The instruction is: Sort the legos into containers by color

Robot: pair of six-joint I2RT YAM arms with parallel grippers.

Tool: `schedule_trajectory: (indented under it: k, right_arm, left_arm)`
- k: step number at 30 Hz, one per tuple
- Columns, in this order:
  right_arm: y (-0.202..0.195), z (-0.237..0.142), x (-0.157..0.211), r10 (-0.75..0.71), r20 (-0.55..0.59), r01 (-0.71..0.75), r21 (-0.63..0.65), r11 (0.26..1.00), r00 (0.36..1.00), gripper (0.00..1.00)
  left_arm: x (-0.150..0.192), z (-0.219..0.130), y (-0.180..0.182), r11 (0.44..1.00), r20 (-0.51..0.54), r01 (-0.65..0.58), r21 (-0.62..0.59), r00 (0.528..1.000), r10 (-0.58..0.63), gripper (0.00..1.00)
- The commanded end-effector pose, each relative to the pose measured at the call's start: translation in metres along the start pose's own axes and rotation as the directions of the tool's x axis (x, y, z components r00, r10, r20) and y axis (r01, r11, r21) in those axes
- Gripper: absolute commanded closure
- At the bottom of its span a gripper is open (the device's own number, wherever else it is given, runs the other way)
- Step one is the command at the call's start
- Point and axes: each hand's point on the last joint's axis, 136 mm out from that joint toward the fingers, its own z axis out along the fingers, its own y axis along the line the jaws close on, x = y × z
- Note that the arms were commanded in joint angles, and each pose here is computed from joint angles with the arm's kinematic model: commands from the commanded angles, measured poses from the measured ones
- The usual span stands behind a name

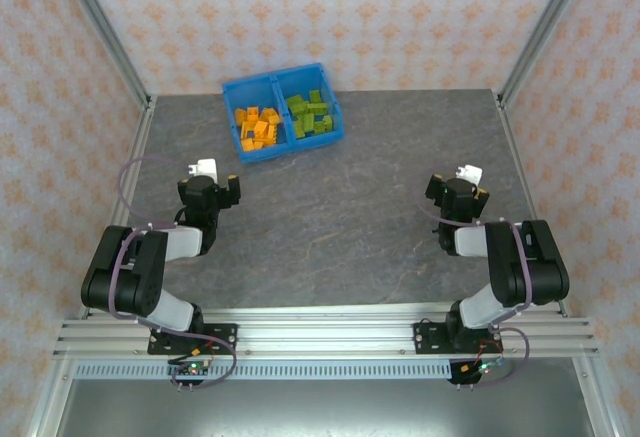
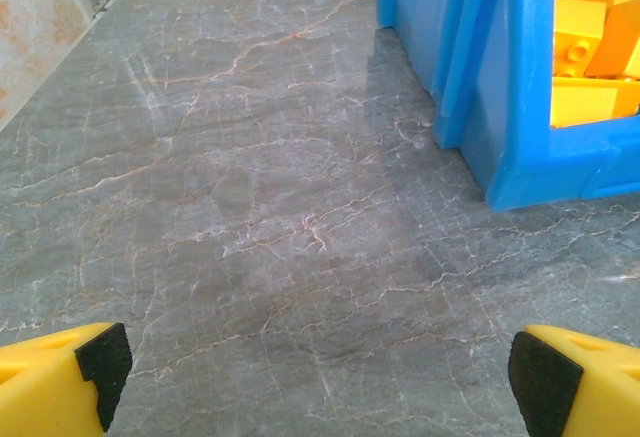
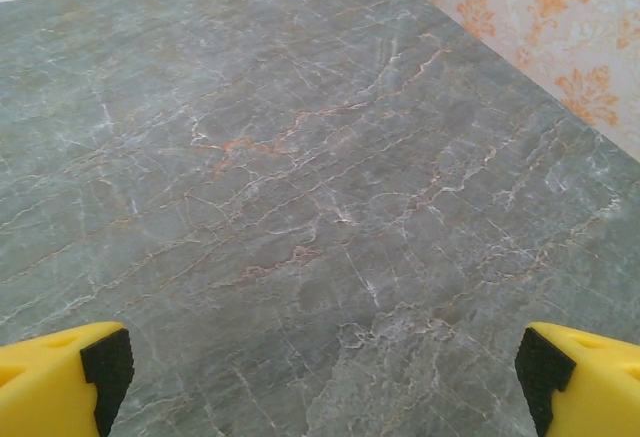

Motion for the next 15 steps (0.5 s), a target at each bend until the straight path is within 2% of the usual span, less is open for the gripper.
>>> schedule_trajectory:
  k: [1,15]
  right_arm:
    - [0.0087,-0.0012,-0.0153,0.035,0.05,-0.033,-0.047,0.998,0.998,0.01]
    - [0.0132,-0.0014,-0.0137,0.018,0.034,-0.016,-0.067,0.998,0.999,0.01]
  left_arm:
    - [-0.0082,0.0007,0.0031,1.0,0.039,0.004,-0.001,0.999,-0.004,0.0]
    - [-0.0087,0.0006,0.0028,1.0,0.04,0.004,0.0,0.999,-0.004,0.0]
